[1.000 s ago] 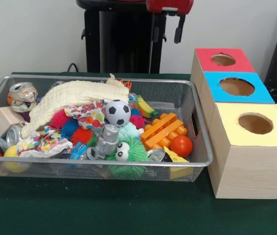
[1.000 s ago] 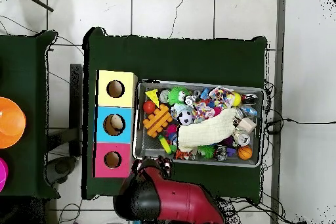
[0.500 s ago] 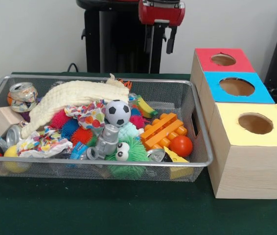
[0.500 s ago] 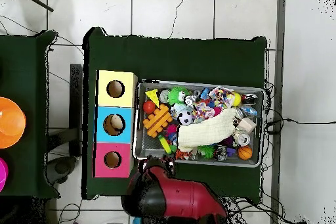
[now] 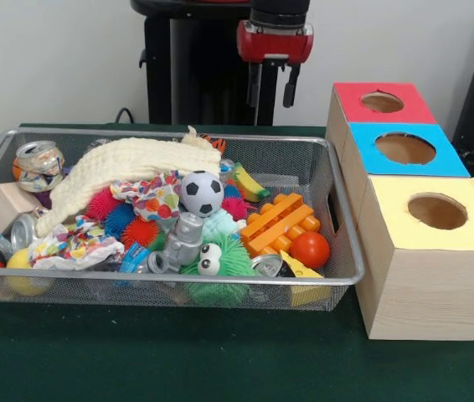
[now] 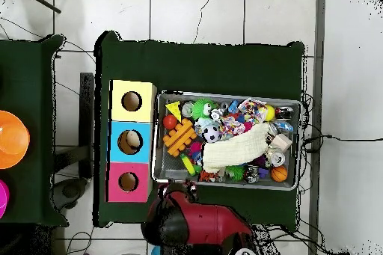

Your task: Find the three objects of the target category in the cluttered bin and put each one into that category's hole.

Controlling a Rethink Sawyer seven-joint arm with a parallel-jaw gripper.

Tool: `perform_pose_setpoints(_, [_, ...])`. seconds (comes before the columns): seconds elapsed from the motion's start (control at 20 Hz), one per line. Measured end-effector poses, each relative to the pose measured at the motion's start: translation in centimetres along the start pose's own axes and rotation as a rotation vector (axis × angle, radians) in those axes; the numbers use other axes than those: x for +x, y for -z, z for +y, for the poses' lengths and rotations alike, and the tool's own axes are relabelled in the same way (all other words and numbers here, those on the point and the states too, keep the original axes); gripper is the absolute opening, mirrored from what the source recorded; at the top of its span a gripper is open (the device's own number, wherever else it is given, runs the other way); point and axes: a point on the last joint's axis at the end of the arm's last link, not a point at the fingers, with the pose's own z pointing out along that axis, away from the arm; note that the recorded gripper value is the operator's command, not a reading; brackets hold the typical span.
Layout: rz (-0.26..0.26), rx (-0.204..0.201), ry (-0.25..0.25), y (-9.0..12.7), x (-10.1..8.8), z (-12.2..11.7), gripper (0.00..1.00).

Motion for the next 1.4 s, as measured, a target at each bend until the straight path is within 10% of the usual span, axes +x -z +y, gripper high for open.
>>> perform_pose_setpoints(1.4, [0.060, -0.033, 0.049, -3.1, 2.9, 0.9, 1.00])
